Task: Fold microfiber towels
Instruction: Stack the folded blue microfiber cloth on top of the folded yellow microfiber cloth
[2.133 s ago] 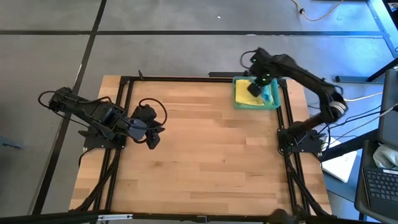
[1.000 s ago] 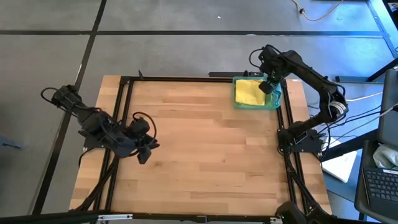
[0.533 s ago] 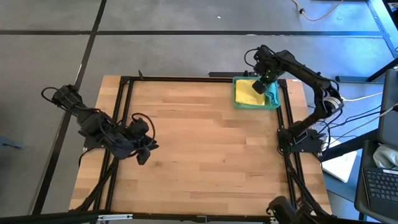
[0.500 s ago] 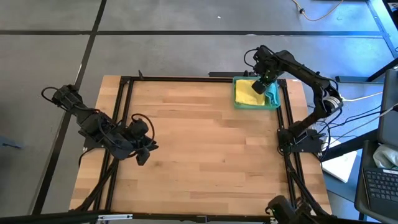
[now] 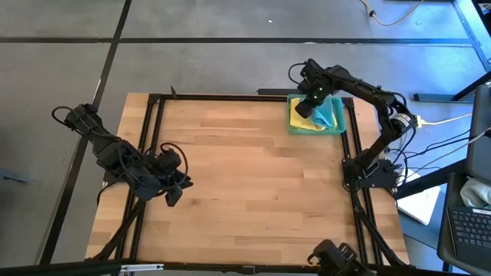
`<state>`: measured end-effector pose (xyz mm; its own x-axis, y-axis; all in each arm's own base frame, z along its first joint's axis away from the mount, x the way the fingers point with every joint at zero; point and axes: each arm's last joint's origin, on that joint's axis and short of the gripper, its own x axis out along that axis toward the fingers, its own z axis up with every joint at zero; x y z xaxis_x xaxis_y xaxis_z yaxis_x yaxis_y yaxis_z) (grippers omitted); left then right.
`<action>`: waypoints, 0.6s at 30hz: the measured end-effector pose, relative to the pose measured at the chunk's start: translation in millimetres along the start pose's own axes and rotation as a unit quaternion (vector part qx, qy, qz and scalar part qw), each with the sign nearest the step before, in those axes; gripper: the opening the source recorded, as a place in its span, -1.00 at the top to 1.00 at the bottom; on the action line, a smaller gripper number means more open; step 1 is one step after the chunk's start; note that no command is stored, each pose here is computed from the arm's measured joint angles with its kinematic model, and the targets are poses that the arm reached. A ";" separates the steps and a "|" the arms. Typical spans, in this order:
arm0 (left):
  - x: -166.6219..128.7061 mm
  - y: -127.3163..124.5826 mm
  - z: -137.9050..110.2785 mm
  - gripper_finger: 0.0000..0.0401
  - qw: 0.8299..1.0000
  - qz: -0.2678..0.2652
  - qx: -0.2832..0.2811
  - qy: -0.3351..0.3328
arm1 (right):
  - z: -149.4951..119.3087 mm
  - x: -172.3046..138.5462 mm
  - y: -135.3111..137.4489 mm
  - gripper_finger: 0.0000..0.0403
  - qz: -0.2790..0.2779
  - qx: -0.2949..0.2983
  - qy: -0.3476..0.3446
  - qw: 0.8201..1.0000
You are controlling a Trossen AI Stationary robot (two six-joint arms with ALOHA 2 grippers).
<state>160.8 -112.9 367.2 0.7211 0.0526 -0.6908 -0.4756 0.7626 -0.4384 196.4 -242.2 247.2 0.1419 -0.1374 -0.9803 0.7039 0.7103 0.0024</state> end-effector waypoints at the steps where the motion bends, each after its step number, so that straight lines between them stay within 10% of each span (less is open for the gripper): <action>1: -0.1 0.0 0.0 0.51 1.000 0.000 -0.002 0.000 | 0.4 1.6 1.4 0.68 0.001 -0.002 0.003 1.000; 18: -0.1 0.2 0.5 0.51 1.000 0.003 -0.011 -0.008 | 13.4 -27.5 2.8 -0.23 -0.004 -0.008 -0.024 1.000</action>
<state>160.9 -112.5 367.5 0.7261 0.0664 -0.6844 -0.4907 0.7473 -0.4481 203.8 -245.6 276.8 0.1690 -0.1760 -0.9698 0.6939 0.7200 -0.0097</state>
